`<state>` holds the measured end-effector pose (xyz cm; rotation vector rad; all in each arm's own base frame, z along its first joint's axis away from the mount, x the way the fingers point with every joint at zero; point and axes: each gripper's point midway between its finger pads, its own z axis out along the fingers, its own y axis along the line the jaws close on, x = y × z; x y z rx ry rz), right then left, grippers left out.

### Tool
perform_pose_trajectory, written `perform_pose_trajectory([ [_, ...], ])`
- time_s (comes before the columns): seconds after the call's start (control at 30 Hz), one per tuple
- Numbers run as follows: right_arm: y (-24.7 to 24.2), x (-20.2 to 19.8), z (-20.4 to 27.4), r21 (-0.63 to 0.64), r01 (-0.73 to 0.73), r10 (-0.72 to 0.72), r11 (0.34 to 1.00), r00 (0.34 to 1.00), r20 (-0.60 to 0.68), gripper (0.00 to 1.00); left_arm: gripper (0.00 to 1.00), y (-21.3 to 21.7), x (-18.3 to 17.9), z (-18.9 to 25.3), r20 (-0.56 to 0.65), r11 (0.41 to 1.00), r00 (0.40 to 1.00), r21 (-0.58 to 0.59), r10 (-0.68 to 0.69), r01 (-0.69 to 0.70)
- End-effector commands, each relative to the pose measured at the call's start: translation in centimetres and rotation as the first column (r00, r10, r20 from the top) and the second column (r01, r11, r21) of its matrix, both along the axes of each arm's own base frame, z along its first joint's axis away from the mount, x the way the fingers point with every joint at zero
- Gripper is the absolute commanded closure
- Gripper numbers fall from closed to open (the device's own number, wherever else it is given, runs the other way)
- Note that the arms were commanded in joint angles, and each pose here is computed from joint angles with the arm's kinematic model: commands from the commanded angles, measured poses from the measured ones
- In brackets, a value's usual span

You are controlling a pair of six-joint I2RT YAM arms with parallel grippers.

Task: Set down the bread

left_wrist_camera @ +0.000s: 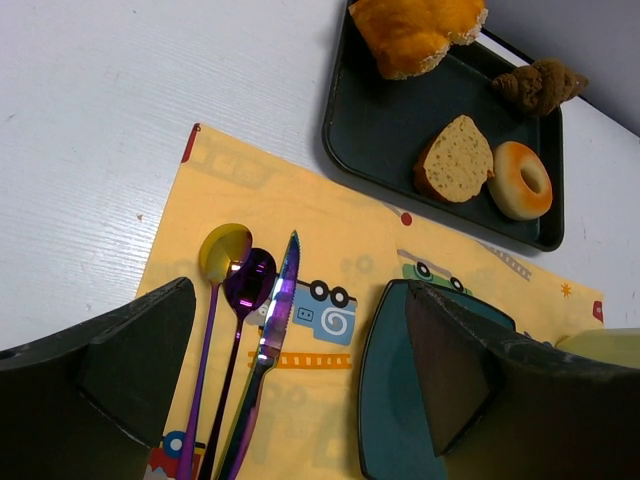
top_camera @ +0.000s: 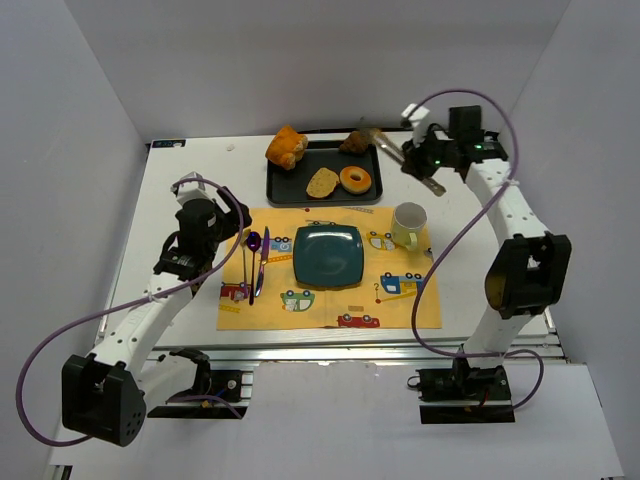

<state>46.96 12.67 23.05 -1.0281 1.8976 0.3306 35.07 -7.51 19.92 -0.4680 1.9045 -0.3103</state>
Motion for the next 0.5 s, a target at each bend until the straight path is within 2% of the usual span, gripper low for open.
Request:
perform_pose_trajectory([
  [0.0, 2.6, -0.5, 0.1, -0.07, -0.095, 0.096, 0.993, 0.995, 0.01, 0.6, 0.06, 0.1, -0.2, 2.3, 0.047, 1.0, 0.999, -0.028, 0.001, 0.0],
  [0.47, 5.3, -0.4, -1.8, -0.247, -0.116, 0.121, 0.962, 0.993, 0.007, 0.55, 0.06, 0.1, -0.2, 2.5, 0.055, 0.999, 0.998, -0.044, 0.009, -0.006],
])
